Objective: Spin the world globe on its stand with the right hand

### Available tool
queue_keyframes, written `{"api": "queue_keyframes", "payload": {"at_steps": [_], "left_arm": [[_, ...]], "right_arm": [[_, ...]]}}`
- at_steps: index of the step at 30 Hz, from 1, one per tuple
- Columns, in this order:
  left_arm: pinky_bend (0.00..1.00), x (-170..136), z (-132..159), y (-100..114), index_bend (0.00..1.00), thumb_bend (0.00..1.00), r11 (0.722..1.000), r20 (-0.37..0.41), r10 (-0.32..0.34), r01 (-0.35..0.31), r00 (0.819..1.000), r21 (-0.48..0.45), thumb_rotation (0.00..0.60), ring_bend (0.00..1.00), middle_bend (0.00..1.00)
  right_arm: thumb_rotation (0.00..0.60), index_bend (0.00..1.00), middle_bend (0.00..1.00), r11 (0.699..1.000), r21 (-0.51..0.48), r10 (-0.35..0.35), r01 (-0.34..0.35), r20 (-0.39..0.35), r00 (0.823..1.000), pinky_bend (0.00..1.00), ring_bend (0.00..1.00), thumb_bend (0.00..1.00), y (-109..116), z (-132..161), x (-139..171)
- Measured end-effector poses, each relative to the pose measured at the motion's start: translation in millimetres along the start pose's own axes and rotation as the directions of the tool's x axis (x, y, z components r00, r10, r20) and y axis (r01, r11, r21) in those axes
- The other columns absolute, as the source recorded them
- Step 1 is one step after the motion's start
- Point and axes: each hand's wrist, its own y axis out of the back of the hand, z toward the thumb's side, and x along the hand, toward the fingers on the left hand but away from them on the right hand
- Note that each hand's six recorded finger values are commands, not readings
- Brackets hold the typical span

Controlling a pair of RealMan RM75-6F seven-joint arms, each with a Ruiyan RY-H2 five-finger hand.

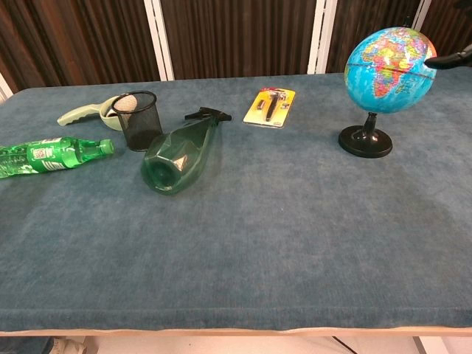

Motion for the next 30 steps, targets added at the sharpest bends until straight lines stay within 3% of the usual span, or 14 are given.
{"api": "queue_keyframes", "payload": {"at_steps": [10,18,30], "left_arm": [[0.0,-0.9,-1.4,3.7,0.0,0.35,1.0,-0.006,0.012,-0.012,1.0,-0.001,0.6,0.0,0.0],[0.0,0.1,-1.3,1.7,0.0,0.35,1.0,-0.008,0.005,-0.005,1.0,0.003,0.6,0.0,0.0],[0.0,2.4,-0.1,-1.8,0.0,0.35,1.0,-0.007,-0.005,0.005,1.0,0.007,0.6,0.0,0.0]], "right_arm": [[0.6,0.0,0.0,1.0,0.002,-0.005,0.005,-0.007,1.0,0.0,0.0,0.13,-16.7,27.6,-15.1],[0.6,0.0,0.0,1.0,0.027,0.007,-0.008,0.028,1.0,0.0,0.0,0.13,-22.1,17.0,-20.2],[0.6,0.0,0.0,0.999,0.053,0.002,-0.007,0.096,0.995,0.0,0.0,0.13,-11.6,-16.6,-19.2]]}}
